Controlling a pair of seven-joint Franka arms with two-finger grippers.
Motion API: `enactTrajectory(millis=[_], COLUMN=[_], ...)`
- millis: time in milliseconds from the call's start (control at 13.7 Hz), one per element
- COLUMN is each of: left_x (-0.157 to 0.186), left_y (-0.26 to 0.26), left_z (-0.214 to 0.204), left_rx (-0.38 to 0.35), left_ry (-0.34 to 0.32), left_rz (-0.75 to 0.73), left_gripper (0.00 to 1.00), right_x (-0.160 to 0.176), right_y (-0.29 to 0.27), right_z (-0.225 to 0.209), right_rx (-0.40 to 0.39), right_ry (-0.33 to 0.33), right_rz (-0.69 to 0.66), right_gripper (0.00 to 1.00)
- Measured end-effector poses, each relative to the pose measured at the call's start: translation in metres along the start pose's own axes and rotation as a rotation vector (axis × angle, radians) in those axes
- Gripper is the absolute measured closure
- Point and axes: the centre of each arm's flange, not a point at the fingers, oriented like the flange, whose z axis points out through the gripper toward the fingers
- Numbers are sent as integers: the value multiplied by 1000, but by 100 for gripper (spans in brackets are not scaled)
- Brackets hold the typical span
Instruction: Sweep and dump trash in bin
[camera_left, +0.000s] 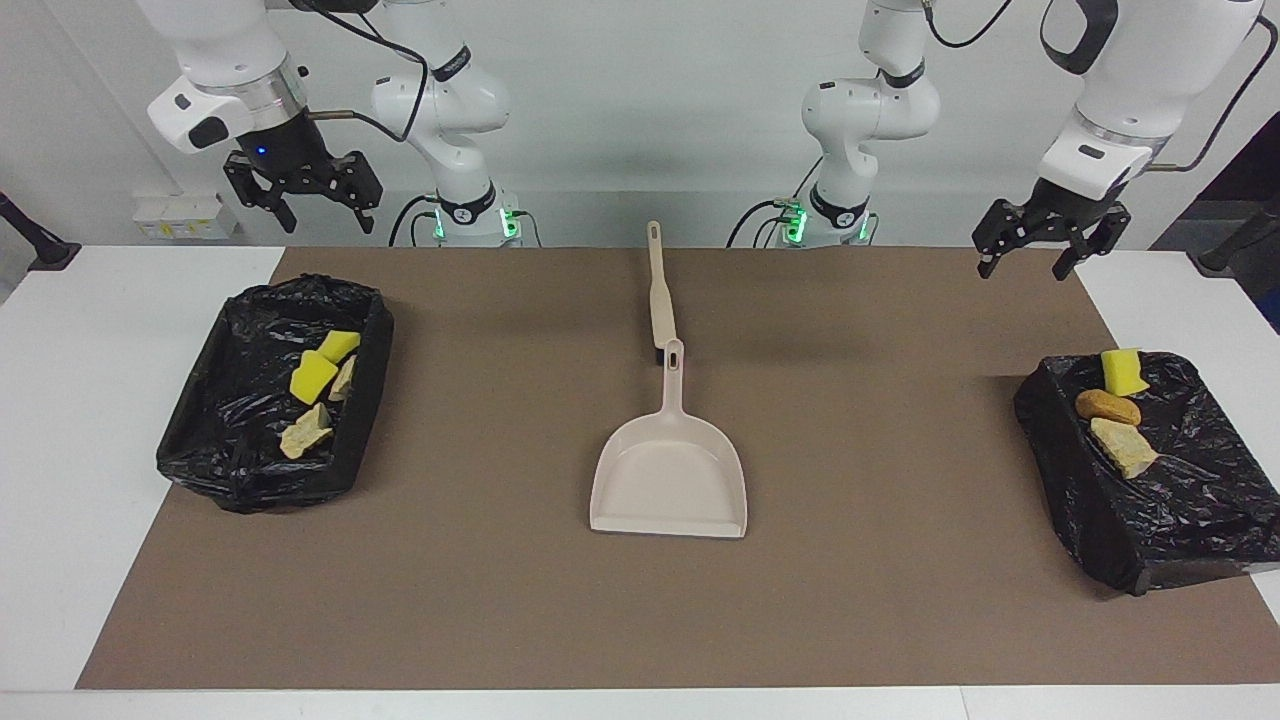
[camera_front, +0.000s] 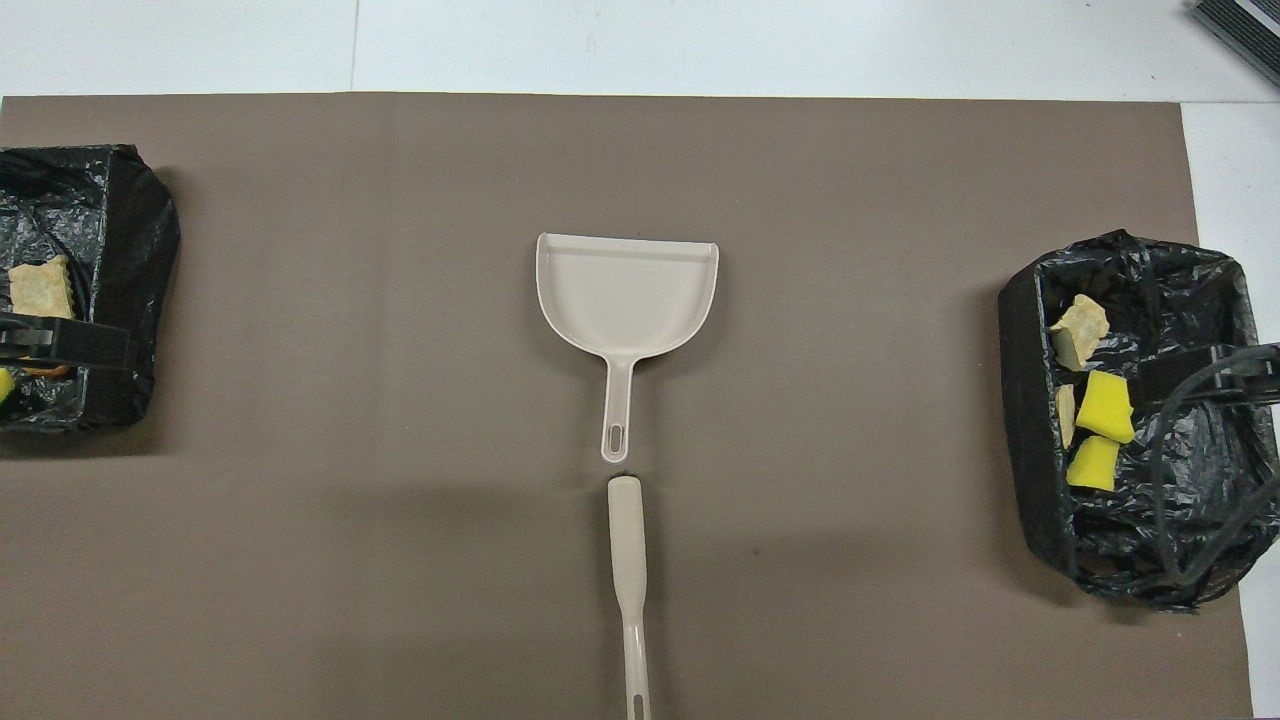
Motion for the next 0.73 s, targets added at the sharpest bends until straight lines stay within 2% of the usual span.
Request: enactTrajectory(millis=[729], left_x=[1], left_y=[-6], left_z=[-1], left_rx=[0], left_ry=[-1], left_rz=[20], left_gripper=[0], right_x=[0], right_y=[0], right_z=[0], right_rx=[0], right_ry=[0], right_rz=[0], right_gripper=[0])
